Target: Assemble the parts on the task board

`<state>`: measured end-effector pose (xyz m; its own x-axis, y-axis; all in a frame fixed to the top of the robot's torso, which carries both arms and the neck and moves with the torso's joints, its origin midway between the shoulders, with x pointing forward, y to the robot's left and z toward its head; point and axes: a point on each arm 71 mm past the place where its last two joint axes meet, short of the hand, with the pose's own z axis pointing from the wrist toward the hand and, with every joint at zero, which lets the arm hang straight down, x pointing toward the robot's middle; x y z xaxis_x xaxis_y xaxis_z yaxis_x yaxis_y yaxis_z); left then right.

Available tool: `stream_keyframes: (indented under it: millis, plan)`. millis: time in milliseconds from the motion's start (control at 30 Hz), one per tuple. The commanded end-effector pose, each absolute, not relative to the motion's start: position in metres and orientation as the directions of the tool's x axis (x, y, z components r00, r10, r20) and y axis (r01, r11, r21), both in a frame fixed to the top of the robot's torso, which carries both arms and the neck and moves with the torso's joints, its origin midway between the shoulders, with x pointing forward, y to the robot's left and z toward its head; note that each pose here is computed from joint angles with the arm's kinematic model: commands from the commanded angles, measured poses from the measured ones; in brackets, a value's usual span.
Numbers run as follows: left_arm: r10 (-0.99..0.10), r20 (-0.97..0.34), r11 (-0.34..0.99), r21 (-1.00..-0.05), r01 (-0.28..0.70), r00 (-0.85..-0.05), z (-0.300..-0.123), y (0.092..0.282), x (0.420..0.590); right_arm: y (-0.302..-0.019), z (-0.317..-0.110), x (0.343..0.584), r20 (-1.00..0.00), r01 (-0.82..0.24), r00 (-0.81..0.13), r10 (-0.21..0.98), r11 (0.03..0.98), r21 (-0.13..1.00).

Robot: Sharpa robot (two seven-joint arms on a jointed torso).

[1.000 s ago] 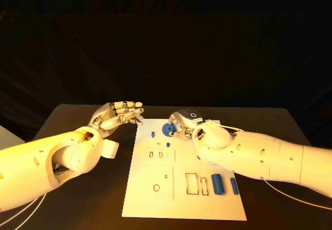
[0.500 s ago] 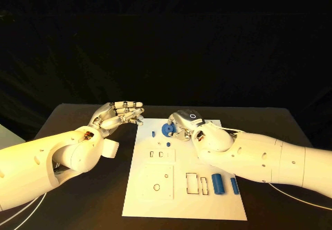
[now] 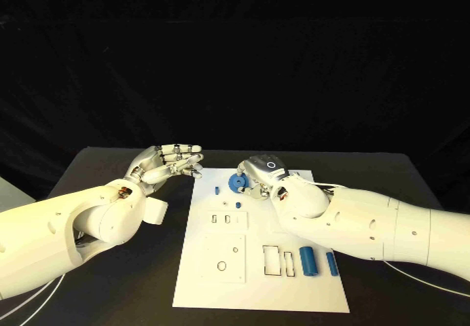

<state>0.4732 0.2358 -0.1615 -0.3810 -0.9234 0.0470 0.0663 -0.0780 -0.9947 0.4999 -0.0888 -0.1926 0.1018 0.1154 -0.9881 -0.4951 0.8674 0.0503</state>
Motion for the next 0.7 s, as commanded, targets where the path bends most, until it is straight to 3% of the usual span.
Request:
stream_keyframes:
  millis: [33, 700]
  plan:
    - [-0.915, 0.051, -0.086, -0.994, 0.07, -0.399, -0.1602, 0.2338, 0.4728, -0.0882, -0.1937, 0.5006, -0.991, -0.493, 0.112, 0.079, 0.87, 0.014]
    - [-0.916, 0.051, -0.086, -0.994, 0.07, -0.399, -0.1604, 0.2326, 0.4733, -0.0828, -0.1989, 0.5038, -0.997, -0.488, 0.07, 0.036, 0.873, -0.003]
